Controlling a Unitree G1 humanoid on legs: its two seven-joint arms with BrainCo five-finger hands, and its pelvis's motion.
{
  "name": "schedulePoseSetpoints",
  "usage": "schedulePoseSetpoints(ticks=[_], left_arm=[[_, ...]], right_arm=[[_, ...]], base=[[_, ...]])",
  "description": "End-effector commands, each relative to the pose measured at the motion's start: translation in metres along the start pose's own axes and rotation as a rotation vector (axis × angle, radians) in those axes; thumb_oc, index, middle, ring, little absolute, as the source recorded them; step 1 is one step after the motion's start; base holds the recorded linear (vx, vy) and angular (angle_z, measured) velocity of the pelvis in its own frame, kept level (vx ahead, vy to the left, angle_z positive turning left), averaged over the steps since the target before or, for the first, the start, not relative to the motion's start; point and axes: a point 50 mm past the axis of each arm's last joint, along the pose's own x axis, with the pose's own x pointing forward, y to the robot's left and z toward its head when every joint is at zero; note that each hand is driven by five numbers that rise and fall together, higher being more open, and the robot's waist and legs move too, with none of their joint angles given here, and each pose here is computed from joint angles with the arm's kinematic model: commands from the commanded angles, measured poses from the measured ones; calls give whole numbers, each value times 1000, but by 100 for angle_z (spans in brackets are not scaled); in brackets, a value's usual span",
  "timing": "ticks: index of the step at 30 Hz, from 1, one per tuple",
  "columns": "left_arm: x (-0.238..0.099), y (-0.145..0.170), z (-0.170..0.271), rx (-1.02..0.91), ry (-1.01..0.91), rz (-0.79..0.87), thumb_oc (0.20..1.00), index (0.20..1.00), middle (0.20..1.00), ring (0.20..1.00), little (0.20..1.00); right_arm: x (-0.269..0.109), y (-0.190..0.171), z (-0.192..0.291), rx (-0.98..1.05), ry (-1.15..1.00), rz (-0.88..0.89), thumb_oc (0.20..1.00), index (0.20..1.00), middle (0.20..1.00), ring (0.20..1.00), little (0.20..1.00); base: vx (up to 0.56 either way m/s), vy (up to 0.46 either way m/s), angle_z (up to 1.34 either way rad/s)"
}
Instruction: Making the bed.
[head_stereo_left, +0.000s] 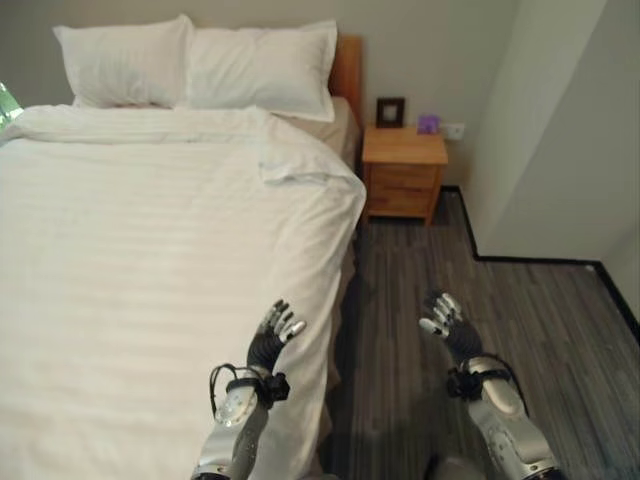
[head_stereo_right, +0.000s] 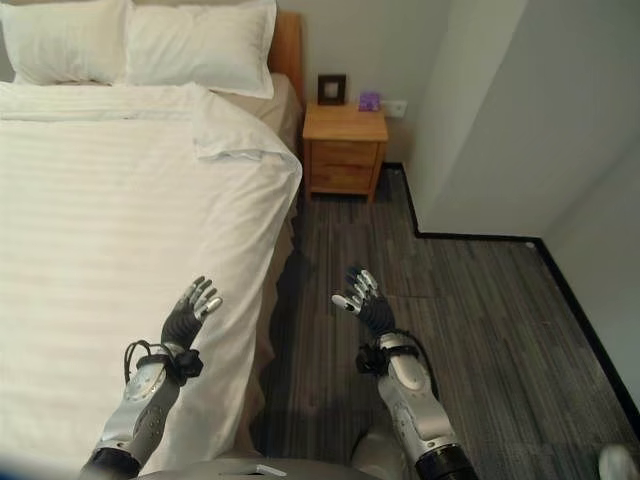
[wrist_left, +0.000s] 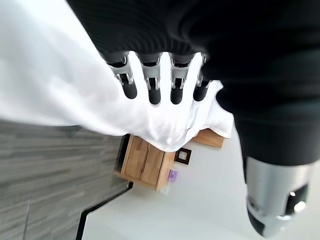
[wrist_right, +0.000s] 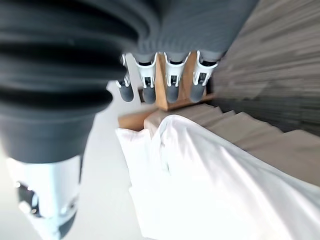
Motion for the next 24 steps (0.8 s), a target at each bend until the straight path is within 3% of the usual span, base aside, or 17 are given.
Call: schedulePoseSetpoints(ticks=[1,9,14,17,24], left_arm=[[4,-3,20,37,-86,-66,1000,1000,1000,1000,1000],[6,-19,10,-33,-61,-107,1000,1000,1000,1000,1000],[-1,-19,3,-87,-26,-102,1000,1000,1000,1000,1000],[-13,-11,-10,-126,15,-76,1000,1000,1000,1000,1000],[-41,12,-31,-176,80,44,1000,1000,1000,1000,1000]], right_arm=[[5,-12,16,-35,-91,-48,1000,1000,1000,1000,1000],[3,-13,20,-117,-94,-20,1000,1000,1000,1000,1000],[28,3,39,-182,-149,72,1000,1000,1000,1000,1000],[33,10,45,-116,-171,109,1000,1000,1000,1000,1000],[44,45,51,-213,-191,272,1000,1000,1000,1000,1000]], base=[[717,-221,138],[764,-319,96],[577,-615,-7],[614,-180,-54],[513,-19,-12]])
